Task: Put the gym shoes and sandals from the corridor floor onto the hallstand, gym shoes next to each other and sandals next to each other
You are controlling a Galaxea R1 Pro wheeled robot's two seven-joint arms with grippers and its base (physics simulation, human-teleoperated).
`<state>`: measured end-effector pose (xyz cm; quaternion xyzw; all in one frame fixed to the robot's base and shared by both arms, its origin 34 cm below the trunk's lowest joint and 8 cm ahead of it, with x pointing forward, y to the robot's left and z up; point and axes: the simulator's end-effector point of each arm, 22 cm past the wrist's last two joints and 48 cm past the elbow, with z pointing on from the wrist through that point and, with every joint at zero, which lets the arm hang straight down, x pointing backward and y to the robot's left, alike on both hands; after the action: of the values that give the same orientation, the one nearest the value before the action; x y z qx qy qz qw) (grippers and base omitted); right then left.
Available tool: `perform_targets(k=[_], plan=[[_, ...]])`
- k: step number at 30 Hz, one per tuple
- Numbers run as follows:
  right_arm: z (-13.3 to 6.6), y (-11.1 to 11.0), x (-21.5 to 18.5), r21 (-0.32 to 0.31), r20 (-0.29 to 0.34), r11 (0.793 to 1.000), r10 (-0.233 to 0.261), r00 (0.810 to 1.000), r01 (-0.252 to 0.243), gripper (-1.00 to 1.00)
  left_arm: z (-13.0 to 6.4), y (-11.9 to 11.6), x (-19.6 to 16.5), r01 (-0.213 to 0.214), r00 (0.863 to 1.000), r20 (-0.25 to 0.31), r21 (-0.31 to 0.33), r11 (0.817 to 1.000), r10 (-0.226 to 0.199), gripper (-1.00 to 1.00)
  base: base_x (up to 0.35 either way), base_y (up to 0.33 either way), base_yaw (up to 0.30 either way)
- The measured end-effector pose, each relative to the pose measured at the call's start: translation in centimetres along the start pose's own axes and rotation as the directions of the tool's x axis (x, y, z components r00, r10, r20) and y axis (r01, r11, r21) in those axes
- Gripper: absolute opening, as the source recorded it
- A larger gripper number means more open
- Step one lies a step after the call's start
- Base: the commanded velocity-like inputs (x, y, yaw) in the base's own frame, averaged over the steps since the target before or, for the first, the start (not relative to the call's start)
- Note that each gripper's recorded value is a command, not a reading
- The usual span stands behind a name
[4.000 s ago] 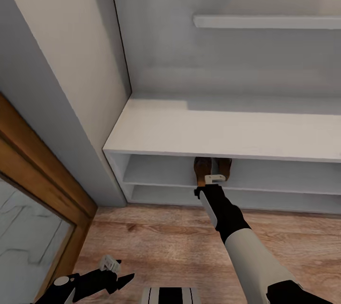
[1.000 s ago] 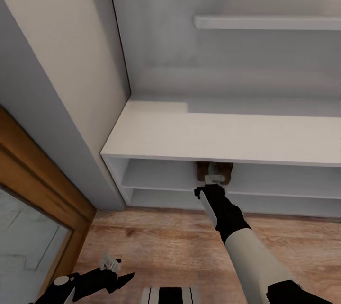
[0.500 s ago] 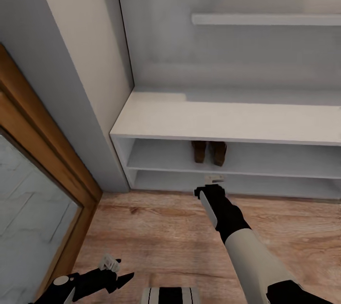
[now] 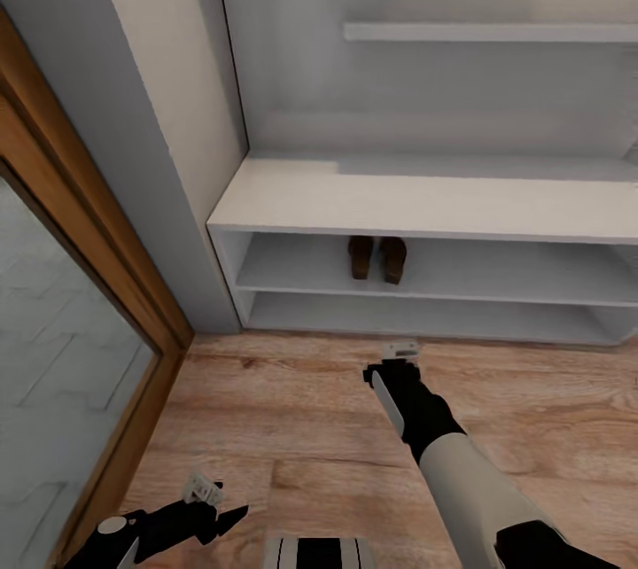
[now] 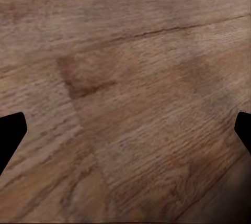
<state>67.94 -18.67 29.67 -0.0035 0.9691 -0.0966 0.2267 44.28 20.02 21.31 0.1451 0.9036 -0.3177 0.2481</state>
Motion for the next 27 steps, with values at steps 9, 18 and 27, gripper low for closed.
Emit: perform_targets(k=[9,18,27], plan=[[2.9,0.6,4.8,0.011,0.023,1.0,0.021,1.0,-0.021,1.0,-0.6,2.5,-0.1,0.029,0.999,0.023,-0.1,0.995,-0.027,1.0,-0.27,-0.169,0.0],[5.5,-2.5,12.4,0.07,0.108,0.996,0.043,0.993,-0.051,1.0,-2.7,6.6,-0.3,0.094,0.993,0.088,-0.245,0.965,-0.074,1.0,-0.131,-0.059,0.0],[5.8,-6.1,15.4,0.111,0.169,0.993,0.01,0.986,-0.029,1.0,-4.3,9.2,-1.3,0.09,0.987,0.153,-0.335,0.938,-0.04,1.0,-0.011,-0.004,0.0]])
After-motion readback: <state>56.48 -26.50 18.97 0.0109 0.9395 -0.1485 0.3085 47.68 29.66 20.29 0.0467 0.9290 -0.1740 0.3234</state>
